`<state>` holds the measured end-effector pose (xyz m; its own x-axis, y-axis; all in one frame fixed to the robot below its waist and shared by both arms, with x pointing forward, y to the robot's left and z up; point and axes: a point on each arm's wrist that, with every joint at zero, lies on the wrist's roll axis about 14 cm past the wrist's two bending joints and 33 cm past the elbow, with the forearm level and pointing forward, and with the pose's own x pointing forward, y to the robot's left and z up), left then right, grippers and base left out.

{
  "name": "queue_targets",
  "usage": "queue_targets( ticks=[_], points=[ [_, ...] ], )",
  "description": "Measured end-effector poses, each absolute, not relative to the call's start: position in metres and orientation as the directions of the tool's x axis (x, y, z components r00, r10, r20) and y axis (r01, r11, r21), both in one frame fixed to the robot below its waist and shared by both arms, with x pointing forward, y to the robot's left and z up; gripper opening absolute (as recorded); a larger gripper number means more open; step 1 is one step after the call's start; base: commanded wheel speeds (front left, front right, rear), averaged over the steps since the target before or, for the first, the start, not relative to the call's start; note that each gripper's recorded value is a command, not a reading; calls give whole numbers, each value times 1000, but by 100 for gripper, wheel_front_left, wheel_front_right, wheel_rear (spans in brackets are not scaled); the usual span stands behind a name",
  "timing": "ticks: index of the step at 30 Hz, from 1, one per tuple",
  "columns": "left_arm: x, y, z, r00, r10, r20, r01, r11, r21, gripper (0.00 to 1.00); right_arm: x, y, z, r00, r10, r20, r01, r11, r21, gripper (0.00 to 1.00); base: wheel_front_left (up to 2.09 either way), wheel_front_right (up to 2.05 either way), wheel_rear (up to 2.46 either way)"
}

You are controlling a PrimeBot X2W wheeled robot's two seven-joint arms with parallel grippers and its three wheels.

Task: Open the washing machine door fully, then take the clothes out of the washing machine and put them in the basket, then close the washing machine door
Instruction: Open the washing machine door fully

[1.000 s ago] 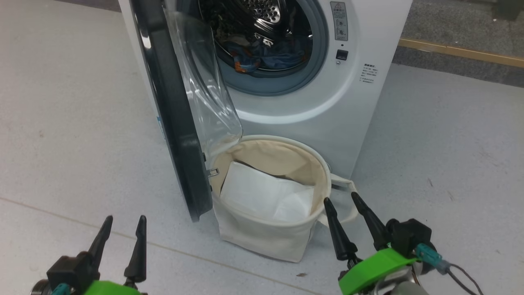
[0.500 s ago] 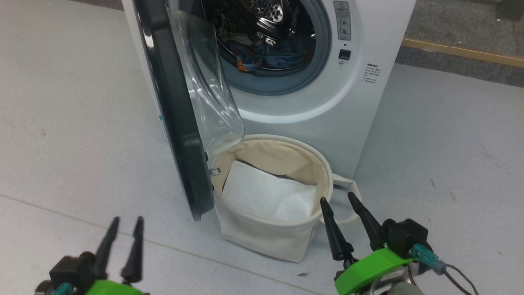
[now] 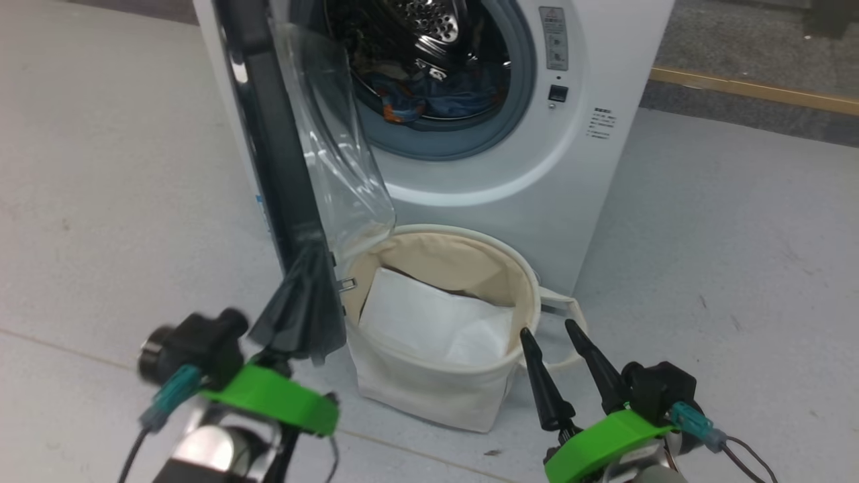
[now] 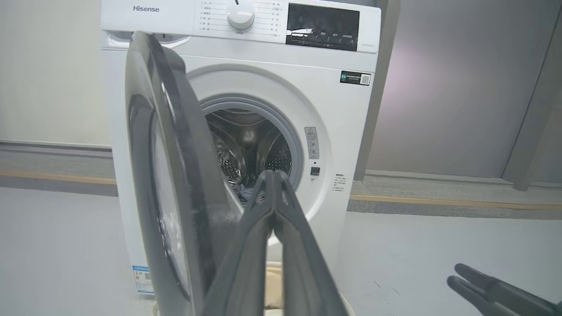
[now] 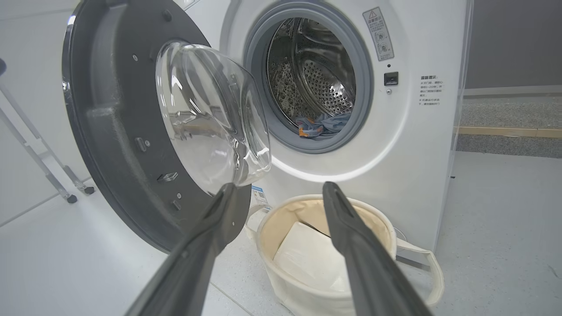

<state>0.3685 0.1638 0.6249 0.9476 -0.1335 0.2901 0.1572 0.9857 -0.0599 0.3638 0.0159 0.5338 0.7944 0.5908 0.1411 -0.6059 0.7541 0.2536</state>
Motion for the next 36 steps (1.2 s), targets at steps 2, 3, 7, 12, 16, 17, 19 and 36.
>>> queue_targets(
  ticks=[2,3,7,12,16,17,19,36],
  points=[
    [375,138,637,930,-199,309,228,972,-60,0,364,11,532,804,579,137,-593,764,256,100,0,0,0],
    [377,131,636,929,-213,303,243,968,-64,0,365,9,532,808,574,135,-588,767,257,100,0,0,0],
    [390,121,623,941,-230,249,255,964,-74,0,365,3,530,819,559,130,-572,778,262,100,0,0,0],
    [419,130,589,983,-137,122,151,982,-115,0,367,-8,524,839,531,116,-541,797,269,100,0,0,0],
    [436,138,574,994,-87,68,95,989,-117,0,367,-14,521,851,514,106,-522,808,273,100,0,0,0],
    [438,139,572,995,-79,61,86,990,-115,0,367,-16,521,854,510,105,-518,811,274,100,0,0,0],
    [441,143,567,996,-67,53,73,991,-115,0,369,-18,520,858,503,104,-510,814,276,100,0,0,0],
    [403,267,547,968,249,1,-247,962,-116,0,369,11,531,810,571,134,-585,767,265,100,0,0,0]
  ],
)
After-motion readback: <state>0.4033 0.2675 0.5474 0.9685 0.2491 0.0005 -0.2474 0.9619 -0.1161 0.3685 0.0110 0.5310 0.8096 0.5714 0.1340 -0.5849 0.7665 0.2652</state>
